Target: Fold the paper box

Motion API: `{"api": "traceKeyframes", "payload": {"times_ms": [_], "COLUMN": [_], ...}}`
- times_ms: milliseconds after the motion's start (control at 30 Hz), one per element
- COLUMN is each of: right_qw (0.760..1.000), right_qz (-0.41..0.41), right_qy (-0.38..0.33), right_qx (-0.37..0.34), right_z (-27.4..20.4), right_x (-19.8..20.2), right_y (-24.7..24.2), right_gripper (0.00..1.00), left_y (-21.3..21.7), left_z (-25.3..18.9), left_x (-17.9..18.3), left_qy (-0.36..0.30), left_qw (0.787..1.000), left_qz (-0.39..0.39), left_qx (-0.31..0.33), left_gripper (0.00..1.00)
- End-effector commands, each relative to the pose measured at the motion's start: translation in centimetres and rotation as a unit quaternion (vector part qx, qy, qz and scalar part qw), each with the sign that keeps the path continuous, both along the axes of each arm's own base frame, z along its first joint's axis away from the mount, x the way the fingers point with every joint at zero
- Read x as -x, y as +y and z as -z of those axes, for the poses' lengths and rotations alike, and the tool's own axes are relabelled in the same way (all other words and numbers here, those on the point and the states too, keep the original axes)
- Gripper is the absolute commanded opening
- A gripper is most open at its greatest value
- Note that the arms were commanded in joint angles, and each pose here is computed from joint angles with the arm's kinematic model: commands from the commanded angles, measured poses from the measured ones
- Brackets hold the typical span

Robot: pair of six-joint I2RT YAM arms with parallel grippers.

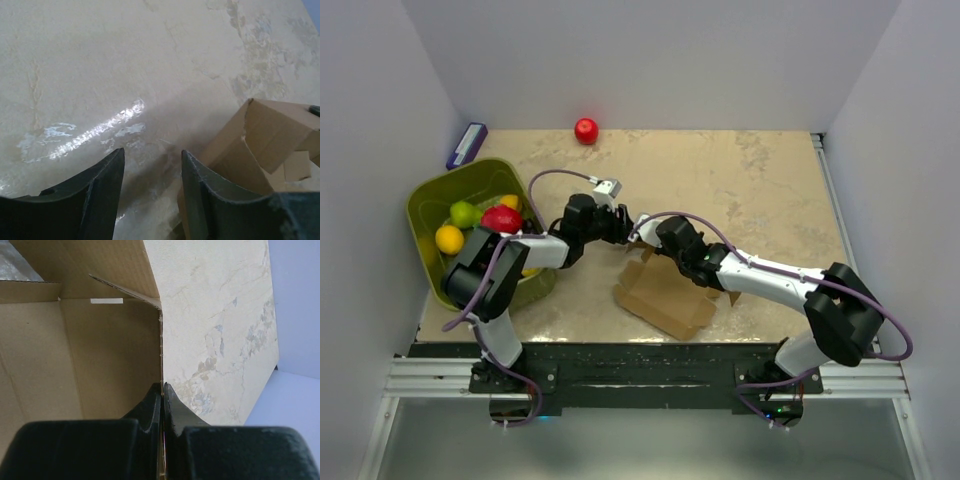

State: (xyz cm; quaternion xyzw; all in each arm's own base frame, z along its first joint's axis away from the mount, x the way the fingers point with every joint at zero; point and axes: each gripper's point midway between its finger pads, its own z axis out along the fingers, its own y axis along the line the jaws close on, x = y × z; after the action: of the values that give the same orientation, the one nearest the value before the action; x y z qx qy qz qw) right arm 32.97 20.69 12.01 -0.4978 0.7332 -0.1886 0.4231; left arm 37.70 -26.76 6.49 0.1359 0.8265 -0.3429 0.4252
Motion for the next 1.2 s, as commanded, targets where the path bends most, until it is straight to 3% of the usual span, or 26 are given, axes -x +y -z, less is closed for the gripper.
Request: {"api": "traceKeyframes", "payload": {"times_ms": [0,300,833,1167], "right_qw": [1.0,0.998,0.998,0.997], "right_qz": [0.006,-0.004,-0.017,-0.029], "right_qy": [-0.027,-0.053,-0.065,-0.071], "right_qx": [-0.013,-0.016,0.0,0.004], "right_z": [-1.3,-1.6,-1.6,-1.3], "right_x": [-0.7,-0.5,-0.3,0.2], "right_y": [0.4,0.5,0.7,1.2], "right_gripper": [0.0,0.0,0.0,0.0], "left_y": [-1.2,-1.0,-2.2,-2.5], "left_z": [-3.0,-3.9,-5.1,-4.1], "left_x": [0.9,1.7,5.2,6.1], "left_qy": [-0.07,-0.082,-0.144,-0.155], "left_qw": [0.996,0.996,0.983,0.979], "left_qz": [0.049,0.031,0.101,0.123], "left_qx": [0.026,0.027,0.049,0.057], "left_gripper": [0.54,0.57,0.59,0.66]}}
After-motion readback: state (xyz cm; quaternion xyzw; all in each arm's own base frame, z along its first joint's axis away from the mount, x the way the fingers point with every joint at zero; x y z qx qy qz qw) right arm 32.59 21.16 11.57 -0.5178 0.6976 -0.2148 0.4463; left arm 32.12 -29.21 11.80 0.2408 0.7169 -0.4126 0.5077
